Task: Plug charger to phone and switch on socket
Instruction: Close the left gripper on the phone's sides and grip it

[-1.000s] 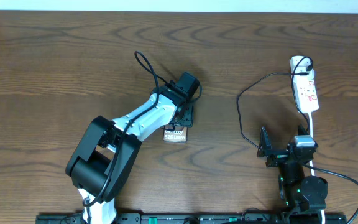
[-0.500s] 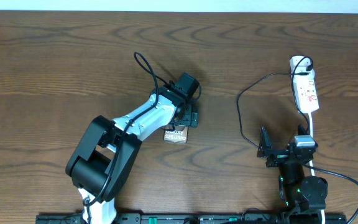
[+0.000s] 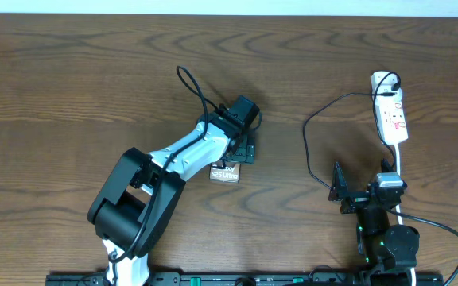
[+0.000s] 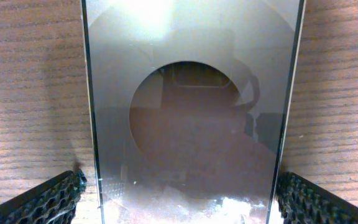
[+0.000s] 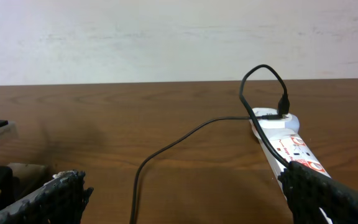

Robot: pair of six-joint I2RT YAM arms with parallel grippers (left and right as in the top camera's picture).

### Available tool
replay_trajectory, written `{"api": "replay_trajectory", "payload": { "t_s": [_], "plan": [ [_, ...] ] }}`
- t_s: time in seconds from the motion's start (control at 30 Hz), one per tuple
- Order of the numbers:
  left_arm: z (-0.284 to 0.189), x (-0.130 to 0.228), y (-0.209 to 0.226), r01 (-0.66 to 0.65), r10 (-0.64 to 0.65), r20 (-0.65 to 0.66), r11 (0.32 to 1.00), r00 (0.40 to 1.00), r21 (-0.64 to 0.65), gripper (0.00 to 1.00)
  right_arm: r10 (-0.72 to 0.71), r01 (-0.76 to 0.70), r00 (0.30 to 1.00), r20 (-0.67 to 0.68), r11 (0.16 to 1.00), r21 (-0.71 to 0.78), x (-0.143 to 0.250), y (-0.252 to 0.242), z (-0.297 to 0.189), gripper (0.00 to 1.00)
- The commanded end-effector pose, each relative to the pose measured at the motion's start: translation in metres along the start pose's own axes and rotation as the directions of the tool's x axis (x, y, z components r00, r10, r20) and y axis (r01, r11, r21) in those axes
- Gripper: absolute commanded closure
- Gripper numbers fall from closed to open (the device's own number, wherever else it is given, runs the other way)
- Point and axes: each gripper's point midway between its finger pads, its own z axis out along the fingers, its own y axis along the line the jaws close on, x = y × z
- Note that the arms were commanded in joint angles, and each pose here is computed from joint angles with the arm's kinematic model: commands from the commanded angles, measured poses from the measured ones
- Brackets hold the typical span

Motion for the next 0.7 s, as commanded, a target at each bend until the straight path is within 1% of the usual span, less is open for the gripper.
{"api": "replay_trajectory", "payload": {
  "t_s": [0.0, 0.13, 0.2, 0.27, 0.43, 0.67],
  "plan": [
    [0.0278, 0.0363, 0.0043, -0.014, 0.012, -0.143, 1.000, 0.990, -0.009, 0.01, -0.012, 0.012, 1.000, 0.002, 1.000, -0.008, 0.0002, 0.0018, -0.0002, 0.01],
    [0.0288, 0.0378, 0.0050, -0.013, 0.011, -0.149, 1.000, 0.989, -0.013, 0.10, -0.012, 0.012, 1.000, 0.002, 1.000, -0.008, 0.0002, 0.0018, -0.0002, 0.01],
    [0.0288, 0.0376, 0.0049, -0.013, 0.011, -0.148, 1.000, 0.989, -0.012, 0.11, -0.012, 0.012, 1.000, 0.002, 1.000, -0.008, 0.0002, 0.0018, -0.0002, 0.01],
    [0.0288, 0.0378, 0.0049, -0.013, 0.011, -0.149, 1.000, 0.989, -0.013, 0.15, -0.012, 0.012, 1.000, 0.002, 1.000, -0.008, 0.0002, 0.0018, -0.0002, 0.01],
    [0.0287, 0.0377, 0.0049, -0.013, 0.011, -0.149, 1.000, 0.989, -0.012, 0.20, -0.012, 0.012, 1.000, 0.002, 1.000, -0.008, 0.0002, 0.0018, -0.0002, 0.01],
    [0.0225, 0.0328, 0.0041, -0.024, 0.022, -0.153, 1.000, 0.988, -0.014, 0.20, -0.012, 0.012, 1.000, 0.002, 1.000, -0.008, 0.0002, 0.0018, -0.0002, 0.01]
  ]
}}
